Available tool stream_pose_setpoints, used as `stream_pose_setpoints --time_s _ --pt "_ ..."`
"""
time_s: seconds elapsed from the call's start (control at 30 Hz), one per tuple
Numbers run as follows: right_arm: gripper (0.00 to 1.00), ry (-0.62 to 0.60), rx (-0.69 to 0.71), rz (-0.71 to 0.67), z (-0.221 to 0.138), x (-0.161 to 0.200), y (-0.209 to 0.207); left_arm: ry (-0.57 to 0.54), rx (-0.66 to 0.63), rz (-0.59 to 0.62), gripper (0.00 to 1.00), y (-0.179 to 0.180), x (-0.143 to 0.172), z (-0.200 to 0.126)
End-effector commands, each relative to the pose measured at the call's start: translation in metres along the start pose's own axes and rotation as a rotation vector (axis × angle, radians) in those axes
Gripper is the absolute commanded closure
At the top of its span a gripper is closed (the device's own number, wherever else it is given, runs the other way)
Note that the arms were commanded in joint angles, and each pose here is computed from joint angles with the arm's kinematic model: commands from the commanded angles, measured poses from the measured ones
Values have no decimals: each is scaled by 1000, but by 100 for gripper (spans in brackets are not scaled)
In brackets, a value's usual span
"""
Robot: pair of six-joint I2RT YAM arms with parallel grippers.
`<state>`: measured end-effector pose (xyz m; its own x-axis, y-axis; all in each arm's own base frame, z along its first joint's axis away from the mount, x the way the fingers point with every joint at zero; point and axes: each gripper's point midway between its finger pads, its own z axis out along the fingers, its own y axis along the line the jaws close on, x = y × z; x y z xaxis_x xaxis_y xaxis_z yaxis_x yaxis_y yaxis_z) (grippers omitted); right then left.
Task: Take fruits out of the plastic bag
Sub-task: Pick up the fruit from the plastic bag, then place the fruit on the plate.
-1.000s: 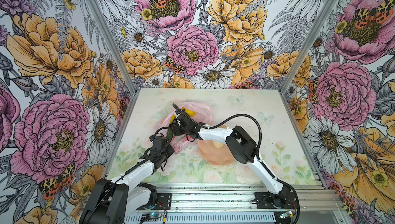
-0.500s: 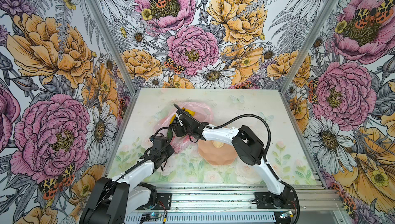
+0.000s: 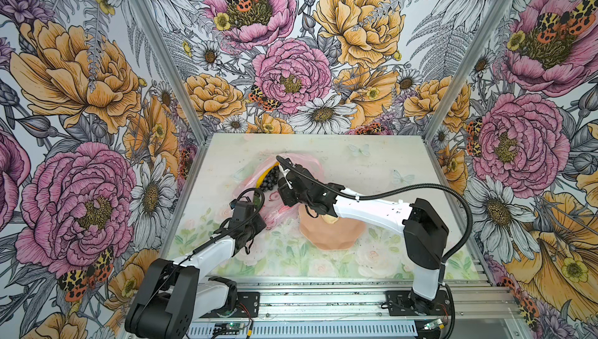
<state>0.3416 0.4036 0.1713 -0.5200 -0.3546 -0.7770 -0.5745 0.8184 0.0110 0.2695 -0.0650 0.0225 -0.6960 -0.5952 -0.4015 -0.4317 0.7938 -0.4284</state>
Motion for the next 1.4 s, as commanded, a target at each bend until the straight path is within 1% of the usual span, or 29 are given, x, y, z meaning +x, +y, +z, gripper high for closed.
stream_pose_setpoints --time_s 0.0,0.23,0.37,0.53,0.67,1.03,1.17,1.23,1.37 --pt "44 63 110 -57 -23 23 -25 -17 7 31 100 -8 -13 -3" --pt "45 169 201 -62 -48 68 -49 -35 -12 55 100 -8 -22 -6" --pt "46 237 239 -70 -60 94 -56 -48 -13 64 100 -10 -28 -9" --pt "46 311 281 -48 -70 126 -67 -46 -16 65 100 -10 -30 -8" --pt "46 345 300 -37 -71 144 -72 -37 -17 66 100 -8 -27 -6" --pt "48 420 359 -48 -49 170 -78 -39 -12 61 100 -8 -28 -6" --pt "48 424 382 -50 -45 172 -80 -36 -15 59 100 -7 -27 -6" --pt "46 423 391 -47 -44 171 -82 -37 -12 58 100 -8 -28 -6" --pt "37 433 402 -29 -41 175 -86 -39 -13 56 100 -7 -28 -6"
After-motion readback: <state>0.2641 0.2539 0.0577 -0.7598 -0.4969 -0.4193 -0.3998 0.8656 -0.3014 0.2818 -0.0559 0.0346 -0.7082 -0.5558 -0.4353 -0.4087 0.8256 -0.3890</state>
